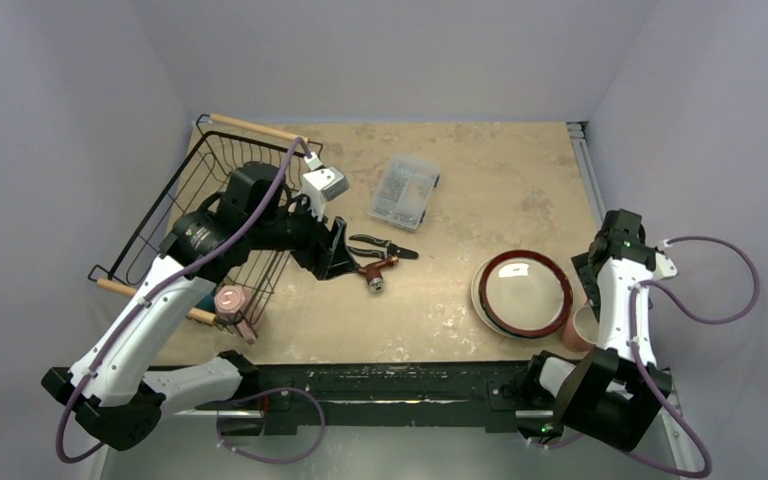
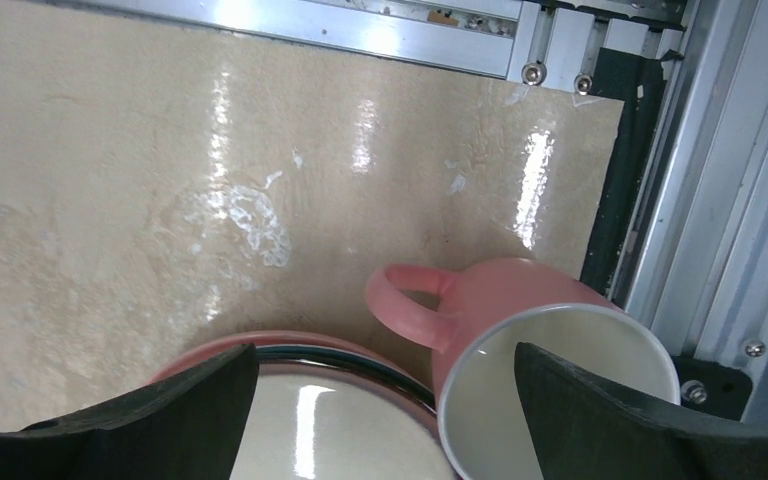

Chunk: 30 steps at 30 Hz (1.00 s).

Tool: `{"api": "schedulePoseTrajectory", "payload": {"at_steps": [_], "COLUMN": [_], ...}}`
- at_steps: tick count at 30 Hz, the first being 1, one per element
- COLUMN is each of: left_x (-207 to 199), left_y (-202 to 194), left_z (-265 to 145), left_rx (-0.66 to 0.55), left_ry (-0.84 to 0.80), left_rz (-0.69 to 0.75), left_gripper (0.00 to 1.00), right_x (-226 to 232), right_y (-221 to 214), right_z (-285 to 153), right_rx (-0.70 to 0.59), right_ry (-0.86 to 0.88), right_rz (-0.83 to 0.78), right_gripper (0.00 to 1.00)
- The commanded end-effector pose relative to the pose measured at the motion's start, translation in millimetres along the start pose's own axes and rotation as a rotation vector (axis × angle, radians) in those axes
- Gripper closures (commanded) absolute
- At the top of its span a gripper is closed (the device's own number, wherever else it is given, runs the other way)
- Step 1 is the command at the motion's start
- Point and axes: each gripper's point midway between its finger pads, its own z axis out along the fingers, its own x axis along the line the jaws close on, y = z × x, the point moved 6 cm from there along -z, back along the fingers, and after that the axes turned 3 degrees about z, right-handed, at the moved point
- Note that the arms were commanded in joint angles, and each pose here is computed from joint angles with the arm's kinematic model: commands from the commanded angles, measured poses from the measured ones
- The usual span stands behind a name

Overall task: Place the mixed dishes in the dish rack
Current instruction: Pick up the cup at the corner of the board.

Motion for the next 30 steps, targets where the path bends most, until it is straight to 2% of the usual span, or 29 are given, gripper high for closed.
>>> {"api": "schedulePoseTrajectory", "payload": {"at_steps": [1, 7, 10, 15, 19, 23, 25, 27, 30], "left_x": [-10, -13, -15, -19, -17, -15, -14, -13, -11], "left_y": [3, -8, -14, -24, -26, -23, -22, -22, -23], "left_z": [-9, -12, -13, -16, -15, -19, -21, -22, -22], "left_rx": [-0.048, -0.050, -0.048, -0.057, -0.061, -0.071, -0.076, -0.072, -0.053], "left_ry": [-0.032, -0.038, -0.048, -0.059, -0.051, -0.022, -0.011, -0.002, 0.011], "left_rz": [0.040, 0.045, 0.040, 0.052, 0.065, 0.094, 0.106, 0.111, 0.115], "left_gripper": [0.30, 0.31, 0.30, 0.30, 0.30, 0.29, 0.29, 0.29, 0.29], "right_x": [10, 11, 11, 13, 5, 3, 1, -4, -6], "right_y": [14, 0, -1, -1, -2, -9, -12, -11, -8], "right_z": [-7, 13, 15, 14, 15, 16, 17, 18, 21], "right_rx": [-0.022, 0.071, 0.088, 0.112, 0.099, 0.140, 0.152, 0.137, 0.106], "right_ry": [0.006, -0.055, 0.002, 0.022, 0.001, 0.007, -0.002, -0.030, -0.043], "right_rz": [0.145, 0.227, 0.270, 0.197, 0.121, 0.074, 0.054, 0.042, 0.024], "right_gripper": [0.01, 0.01, 0.01, 0.01, 0.06, 0.20, 0.23, 0.24, 0.34]}}
